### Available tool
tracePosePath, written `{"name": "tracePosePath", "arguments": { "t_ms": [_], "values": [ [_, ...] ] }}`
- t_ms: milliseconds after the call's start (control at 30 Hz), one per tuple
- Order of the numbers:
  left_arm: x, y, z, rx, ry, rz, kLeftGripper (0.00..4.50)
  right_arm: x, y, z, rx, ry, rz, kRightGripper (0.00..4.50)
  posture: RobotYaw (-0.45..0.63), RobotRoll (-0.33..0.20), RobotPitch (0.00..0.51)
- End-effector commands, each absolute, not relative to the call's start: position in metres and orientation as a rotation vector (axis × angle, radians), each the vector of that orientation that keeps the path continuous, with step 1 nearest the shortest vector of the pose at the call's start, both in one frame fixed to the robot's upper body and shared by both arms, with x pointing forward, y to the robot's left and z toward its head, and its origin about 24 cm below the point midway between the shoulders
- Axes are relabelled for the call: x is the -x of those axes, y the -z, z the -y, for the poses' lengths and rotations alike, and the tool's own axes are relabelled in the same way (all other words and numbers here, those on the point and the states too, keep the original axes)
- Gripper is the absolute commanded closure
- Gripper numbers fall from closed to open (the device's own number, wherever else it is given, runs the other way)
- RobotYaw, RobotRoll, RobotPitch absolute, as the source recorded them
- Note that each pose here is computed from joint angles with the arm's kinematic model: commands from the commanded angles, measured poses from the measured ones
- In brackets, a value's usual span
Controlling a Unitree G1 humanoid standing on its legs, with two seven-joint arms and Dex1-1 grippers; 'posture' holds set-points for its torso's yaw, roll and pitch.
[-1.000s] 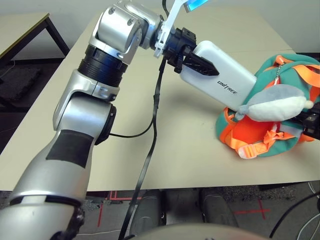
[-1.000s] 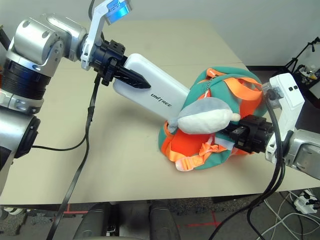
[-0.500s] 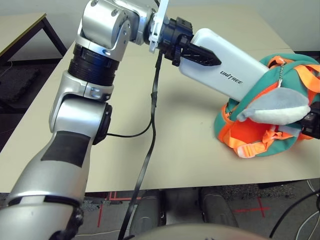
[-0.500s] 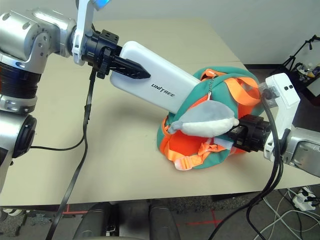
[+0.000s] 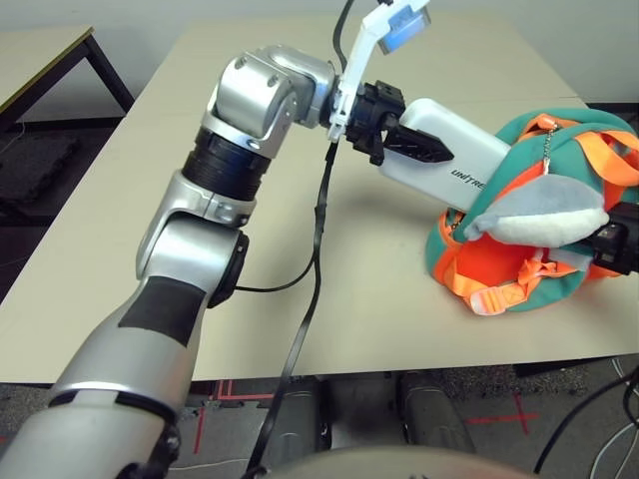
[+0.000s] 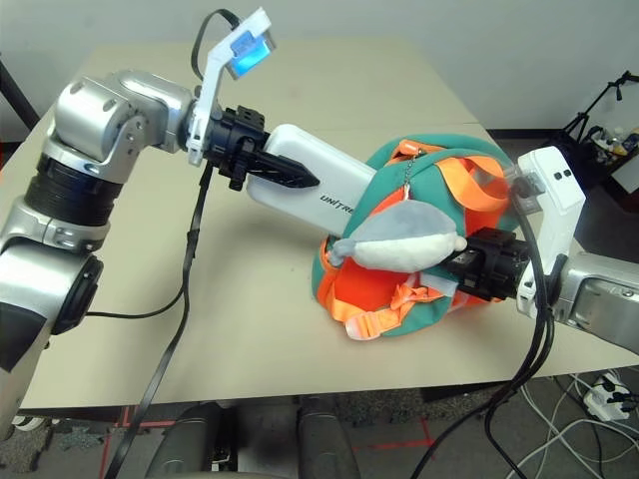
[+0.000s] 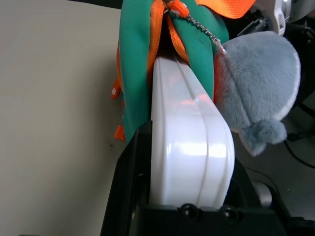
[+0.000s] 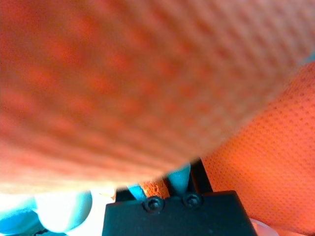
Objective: Put the pencil case into the backpack and zip it.
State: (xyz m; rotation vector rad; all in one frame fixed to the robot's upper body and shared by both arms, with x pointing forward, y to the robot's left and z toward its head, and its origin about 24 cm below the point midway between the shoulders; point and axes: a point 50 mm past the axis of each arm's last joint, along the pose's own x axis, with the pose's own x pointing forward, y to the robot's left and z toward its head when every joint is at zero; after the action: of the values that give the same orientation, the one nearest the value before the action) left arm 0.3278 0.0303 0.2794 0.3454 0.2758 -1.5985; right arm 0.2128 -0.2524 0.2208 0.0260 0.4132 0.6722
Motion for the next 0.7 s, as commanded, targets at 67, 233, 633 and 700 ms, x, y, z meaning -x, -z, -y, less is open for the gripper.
{"name": "tracePosePath", "arguments": {
  "t_ms": [67,233,633,700],
  "values": [
    [-0.324,-0.260,-0.012,-0.366,1.699,-0.318,3.10,-0.215,-0.216,0.248,-0.034,-0.699,-0.430,4.36,-0.07,0.000,0.118],
    [-0.329,-0.233,-0.005,-0.388,1.713,-0.419,3.10,-0.217,-0.215,0.246,-0.034,-0.706,-0.426,4.36,-0.08,0.000,0.115],
    [-0.323,-0.231,-0.015,-0.356,1.734,-0.469,2.75,-0.218,-0.213,0.247,-0.033,-0.695,-0.411,4.36,-0.08,0.000,0.094],
    [-0.321,-0.245,-0.025,-0.318,1.725,-0.446,2.17,-0.218,-0.213,0.248,-0.034,-0.692,-0.407,4.36,-0.08,0.000,0.091]
  ]
}}
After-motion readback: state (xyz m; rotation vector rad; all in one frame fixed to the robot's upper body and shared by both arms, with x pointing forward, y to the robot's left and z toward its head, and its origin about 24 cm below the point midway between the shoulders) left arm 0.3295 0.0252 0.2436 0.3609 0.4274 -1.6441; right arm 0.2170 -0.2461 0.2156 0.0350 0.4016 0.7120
